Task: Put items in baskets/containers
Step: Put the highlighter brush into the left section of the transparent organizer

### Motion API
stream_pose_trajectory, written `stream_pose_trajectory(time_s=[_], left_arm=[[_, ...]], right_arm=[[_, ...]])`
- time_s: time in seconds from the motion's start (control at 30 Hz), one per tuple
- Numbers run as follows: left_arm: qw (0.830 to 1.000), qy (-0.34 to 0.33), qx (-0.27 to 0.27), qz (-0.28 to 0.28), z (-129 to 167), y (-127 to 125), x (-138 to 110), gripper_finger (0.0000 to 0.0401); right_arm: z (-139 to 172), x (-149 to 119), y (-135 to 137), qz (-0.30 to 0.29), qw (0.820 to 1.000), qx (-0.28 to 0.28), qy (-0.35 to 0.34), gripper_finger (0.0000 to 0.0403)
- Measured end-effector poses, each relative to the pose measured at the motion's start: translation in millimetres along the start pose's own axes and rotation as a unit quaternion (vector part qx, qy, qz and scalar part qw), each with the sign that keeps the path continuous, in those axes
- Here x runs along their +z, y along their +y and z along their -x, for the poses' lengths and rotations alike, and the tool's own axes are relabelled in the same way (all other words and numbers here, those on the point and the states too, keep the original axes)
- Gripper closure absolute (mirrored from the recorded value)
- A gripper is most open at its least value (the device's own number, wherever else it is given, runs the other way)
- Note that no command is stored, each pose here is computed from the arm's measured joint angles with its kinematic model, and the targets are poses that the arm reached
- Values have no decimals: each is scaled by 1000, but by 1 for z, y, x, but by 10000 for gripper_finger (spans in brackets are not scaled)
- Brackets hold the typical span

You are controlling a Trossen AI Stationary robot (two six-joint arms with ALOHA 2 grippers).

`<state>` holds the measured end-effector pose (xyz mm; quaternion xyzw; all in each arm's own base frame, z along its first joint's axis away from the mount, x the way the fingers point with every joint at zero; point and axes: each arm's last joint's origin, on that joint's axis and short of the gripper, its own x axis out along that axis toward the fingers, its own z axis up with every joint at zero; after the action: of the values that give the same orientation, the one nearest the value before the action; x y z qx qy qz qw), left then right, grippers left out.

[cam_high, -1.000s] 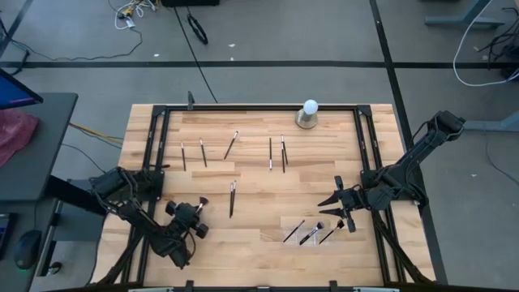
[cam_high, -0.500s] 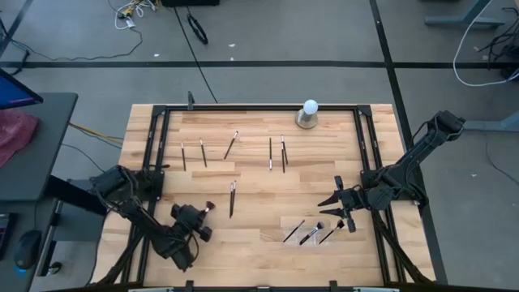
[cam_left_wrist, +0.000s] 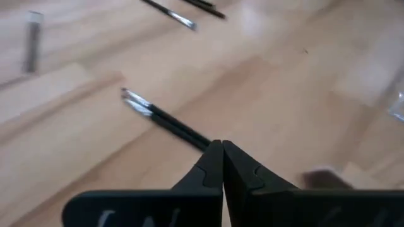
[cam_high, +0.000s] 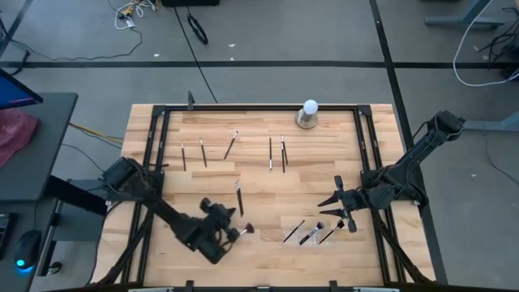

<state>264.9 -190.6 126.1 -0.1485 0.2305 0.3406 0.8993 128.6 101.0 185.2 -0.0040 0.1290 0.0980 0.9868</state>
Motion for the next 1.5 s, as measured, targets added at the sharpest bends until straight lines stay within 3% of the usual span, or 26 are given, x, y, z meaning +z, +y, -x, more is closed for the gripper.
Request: stream_pose_trajectory(time_s=[0.17, 0.33, 0.47, 0.6, 0.93, 1.5], left_arm=[[994, 55, -79, -48, -7, -24, 16, 371], [978, 76, -168, -101, -1, -39, 18, 290], [973, 112, -170, -108, 7, -37, 8, 223], [974, 139, -152, -92, 11, -34, -9, 196], [979, 140, -120, -85, 10, -33, -47, 235], [982, 114, -79, -126, 19, -22, -76, 331]], right_arm=[[0, 0, 0, 1, 1000, 1, 1, 302], [0, 0, 0, 1, 1000, 1, 2, 302], [0, 0, 0, 1, 1000, 1, 2, 302], [0, 0, 0, 1, 1000, 1, 2, 302], [0, 0, 0, 14, 1000, 1, 1, 302], [0, 0, 0, 14, 1000, 0, 1, 302]])
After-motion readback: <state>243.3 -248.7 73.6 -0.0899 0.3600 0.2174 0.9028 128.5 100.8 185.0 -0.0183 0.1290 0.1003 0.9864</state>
